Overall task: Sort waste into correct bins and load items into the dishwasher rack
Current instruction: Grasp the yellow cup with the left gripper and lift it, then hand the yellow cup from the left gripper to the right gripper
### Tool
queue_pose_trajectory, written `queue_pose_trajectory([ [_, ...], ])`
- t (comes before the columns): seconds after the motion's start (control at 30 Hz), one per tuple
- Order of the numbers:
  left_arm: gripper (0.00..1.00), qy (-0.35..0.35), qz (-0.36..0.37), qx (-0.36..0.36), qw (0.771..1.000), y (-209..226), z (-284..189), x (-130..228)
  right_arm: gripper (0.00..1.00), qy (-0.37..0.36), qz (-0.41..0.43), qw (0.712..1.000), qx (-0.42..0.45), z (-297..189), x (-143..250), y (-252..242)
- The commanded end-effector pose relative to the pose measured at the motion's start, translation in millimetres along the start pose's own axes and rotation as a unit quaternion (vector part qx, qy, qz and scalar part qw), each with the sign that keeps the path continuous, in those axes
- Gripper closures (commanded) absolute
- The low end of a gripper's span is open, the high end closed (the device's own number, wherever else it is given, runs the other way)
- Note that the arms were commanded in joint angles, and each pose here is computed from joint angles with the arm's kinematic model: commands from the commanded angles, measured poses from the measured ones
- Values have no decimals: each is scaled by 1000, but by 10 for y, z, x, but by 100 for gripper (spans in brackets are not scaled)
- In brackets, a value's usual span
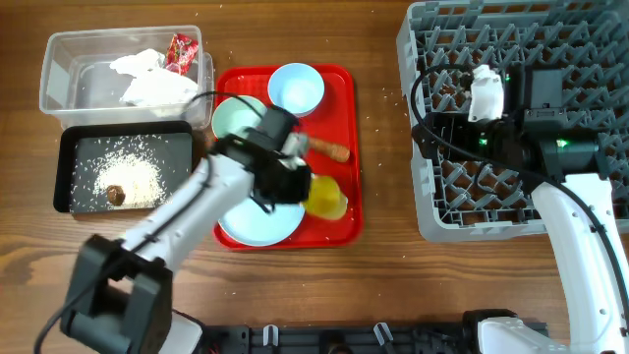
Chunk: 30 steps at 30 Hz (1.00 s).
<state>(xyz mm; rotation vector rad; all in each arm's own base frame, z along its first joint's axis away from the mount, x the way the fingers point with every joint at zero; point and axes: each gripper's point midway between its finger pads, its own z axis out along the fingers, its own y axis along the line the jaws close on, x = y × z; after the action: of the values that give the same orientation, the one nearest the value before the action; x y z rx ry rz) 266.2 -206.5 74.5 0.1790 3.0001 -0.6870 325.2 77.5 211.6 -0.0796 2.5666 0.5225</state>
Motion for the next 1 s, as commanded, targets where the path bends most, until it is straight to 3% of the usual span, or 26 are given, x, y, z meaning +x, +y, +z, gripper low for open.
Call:
queue_pose_trajectory([
  [0.0,96,-41,-15,213,976,-332,-644,-324,2,-2,-14,993,-119,-43,-40,397],
  [0.1,96,-69,-23,347,935,-356,-1121,-506,1,-16,-42,974,-220,-162,-100,734],
  [0.13,96,-82,-10,402,912,-372,-1349,-559,1,-29,-54,963,-261,-232,-152,868],
  [0.27,96,-95,56,517,849,-470,-1853,-536,1,-66,-114,920,-368,-438,-277,1263],
  [0.43,96,-87,64,526,844,-526,-1862,-499,1,-70,-173,892,-412,-348,-273,1636],
  [0.7,96,-70,88,530,841,-694,-1801,-425,1,-39,-198,873,-444,-6,-171,1944],
  [0.9,96,-71,102,530,839,-736,-1795,-419,17,-24,-218,859,-462,13,-26,2163],
  [0.97,96,-71,102,530,839,-736,-1795,-419,17,-18,-216,860,-463,18,2,2169],
])
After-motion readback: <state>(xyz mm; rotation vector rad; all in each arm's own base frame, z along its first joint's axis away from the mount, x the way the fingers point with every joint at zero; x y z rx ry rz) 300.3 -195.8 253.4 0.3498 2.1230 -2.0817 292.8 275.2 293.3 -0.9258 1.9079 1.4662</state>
